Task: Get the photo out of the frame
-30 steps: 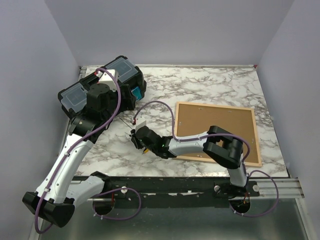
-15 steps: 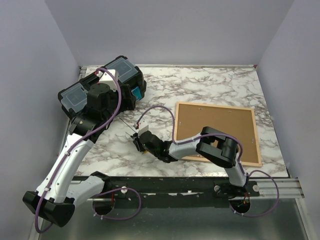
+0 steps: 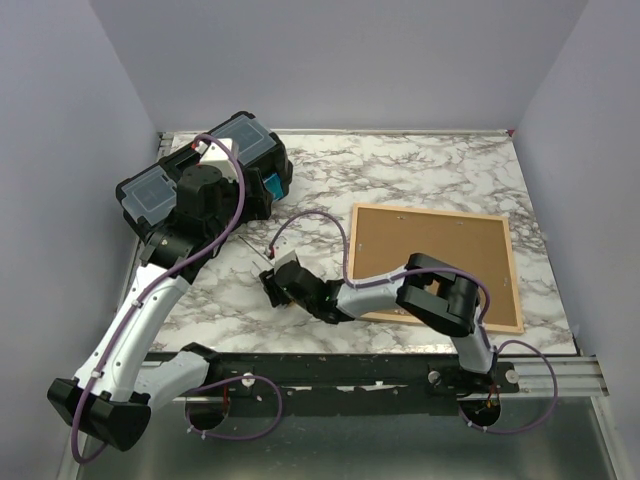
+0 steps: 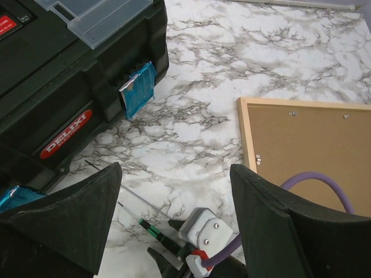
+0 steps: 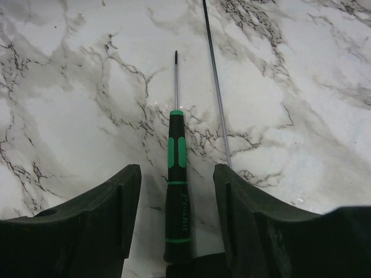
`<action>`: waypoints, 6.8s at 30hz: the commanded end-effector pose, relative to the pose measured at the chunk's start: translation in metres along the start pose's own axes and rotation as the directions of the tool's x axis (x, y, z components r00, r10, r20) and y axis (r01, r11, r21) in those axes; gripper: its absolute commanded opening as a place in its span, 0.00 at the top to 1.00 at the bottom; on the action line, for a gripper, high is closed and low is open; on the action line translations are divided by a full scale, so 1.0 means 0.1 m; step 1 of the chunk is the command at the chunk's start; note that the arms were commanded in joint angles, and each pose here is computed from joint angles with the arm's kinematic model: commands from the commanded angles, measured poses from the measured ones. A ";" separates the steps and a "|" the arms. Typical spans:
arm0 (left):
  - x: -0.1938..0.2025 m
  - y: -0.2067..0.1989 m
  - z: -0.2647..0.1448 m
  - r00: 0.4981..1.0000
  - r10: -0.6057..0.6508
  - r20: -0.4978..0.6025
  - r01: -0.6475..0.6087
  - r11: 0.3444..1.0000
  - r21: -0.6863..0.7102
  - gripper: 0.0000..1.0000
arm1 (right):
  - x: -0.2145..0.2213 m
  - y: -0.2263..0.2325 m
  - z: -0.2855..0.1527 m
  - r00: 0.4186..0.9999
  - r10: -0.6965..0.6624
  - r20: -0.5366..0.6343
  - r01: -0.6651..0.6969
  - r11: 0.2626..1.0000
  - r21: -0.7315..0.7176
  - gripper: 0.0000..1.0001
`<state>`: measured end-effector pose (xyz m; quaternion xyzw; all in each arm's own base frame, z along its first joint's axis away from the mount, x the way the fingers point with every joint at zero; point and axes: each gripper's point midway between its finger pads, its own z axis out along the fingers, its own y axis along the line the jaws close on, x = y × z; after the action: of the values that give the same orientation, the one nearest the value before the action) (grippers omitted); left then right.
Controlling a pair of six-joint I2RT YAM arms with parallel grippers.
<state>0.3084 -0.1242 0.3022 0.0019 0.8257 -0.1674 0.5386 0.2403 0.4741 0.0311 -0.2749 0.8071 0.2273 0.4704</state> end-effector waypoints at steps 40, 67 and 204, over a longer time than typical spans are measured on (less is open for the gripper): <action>1.08 -0.83 0.62 0.814 -0.155 -0.560 0.408 0.839 0.360 0.12 | 0.76 -0.90 -1.87 0.834 -0.086 -0.546 0.254 0.937 0.241 0.16; 1.99 -1.01 0.40 0.564 -0.417 -0.713 0.763 0.592 0.258 0.11 | -0.15 -0.82 -2.05 0.965 -0.262 -0.017 0.263 0.962 0.074 0.99; 0.46 -0.67 0.95 0.699 -0.369 -0.612 0.551 0.824 0.133 0.70 | -0.86 -1.92 -1.79 0.767 -0.586 -0.261 0.548 0.387 0.741 0.99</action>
<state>0.3558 -0.2299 0.2137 -0.0777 0.8933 -0.4160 0.1511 0.2829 0.2368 0.1482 -0.3749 0.6507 -0.3673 0.5487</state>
